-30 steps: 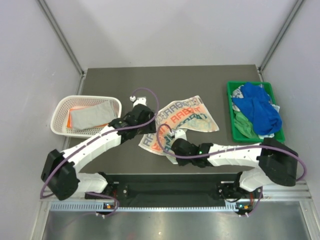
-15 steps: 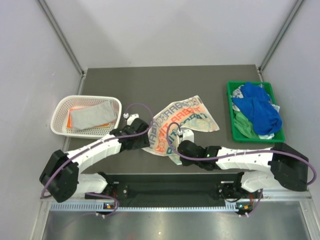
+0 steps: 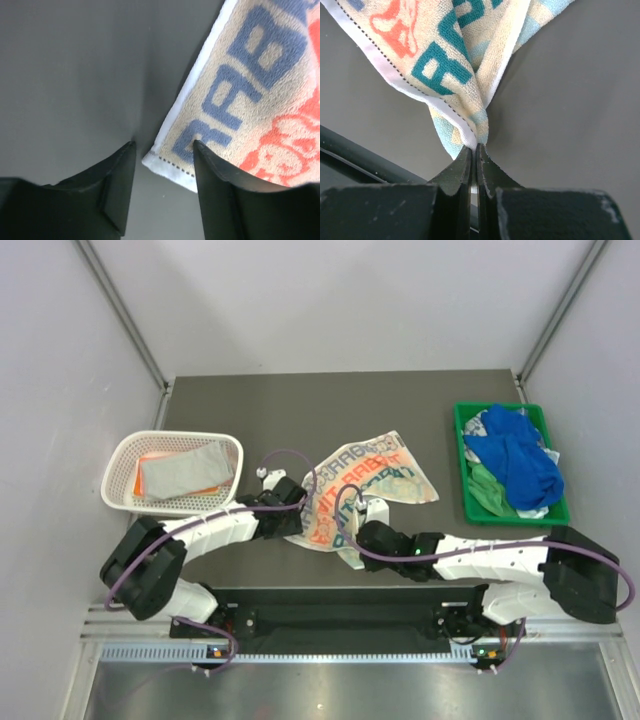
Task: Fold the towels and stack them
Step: Flatten out the crumpled towel
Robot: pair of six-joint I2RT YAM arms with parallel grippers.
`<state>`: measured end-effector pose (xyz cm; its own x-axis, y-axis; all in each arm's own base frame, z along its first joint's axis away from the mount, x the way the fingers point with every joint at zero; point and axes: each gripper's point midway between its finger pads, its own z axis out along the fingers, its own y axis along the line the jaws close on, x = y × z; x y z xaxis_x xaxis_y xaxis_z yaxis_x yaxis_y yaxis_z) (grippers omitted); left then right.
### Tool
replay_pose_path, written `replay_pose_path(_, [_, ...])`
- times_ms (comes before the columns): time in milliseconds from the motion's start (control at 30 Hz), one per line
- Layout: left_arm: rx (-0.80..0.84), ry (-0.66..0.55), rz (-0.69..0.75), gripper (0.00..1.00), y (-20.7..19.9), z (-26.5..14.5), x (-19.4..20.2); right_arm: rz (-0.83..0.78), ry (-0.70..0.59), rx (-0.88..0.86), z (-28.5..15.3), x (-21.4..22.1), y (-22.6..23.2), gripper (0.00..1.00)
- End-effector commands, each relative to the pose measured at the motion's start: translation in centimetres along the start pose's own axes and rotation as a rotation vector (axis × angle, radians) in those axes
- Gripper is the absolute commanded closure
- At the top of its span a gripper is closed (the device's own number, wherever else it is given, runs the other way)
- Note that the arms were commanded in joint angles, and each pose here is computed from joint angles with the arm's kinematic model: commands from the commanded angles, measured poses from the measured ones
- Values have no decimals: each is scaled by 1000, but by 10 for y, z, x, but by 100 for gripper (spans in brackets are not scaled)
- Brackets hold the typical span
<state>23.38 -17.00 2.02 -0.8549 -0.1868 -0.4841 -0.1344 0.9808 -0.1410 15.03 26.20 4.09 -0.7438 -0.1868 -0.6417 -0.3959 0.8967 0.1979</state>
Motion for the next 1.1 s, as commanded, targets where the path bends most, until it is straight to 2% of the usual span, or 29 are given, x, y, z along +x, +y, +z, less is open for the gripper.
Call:
replay_pose_path(0, [-6,5,10,46,1,13,7,27,-64,-12,-5,-13,1,100])
replay_pose_path(100, [-8,26,16,64,3,18,15,30,-73,-6,-7,-15,-1,99])
replay_pose_path(133, [-6,38,19,76,4,19,19,32,-78,-9,-9,-16,-1,99])
replay_pose_path(200, [15,54,15,88,1,19,22,27,-86,-1,-11,-19,-2,99])
replay_pose_path(233, [20,53,17,100,0,17,21,26,-87,-2,-12,-20,-2,99])
replay_pose_path(433, [73,-4,45,100,-14,-16,-8,4,-118,24,-24,-36,-4,99])
replay_pose_path(600, [167,-130,88,100,-31,-74,-55,-28,-243,71,-60,-87,-7,99])
replay_pose_path(800, [330,-331,120,100,-58,-171,-122,-90,-463,100,-140,-179,-2,99])
replay_pose_path(900, [442,-449,116,100,-74,-232,-157,-122,-578,94,-184,-220,0,100])
replay_pose_path(1067, [559,-574,115,100,-87,-299,-190,-157,-746,106,-260,-274,-6,99])
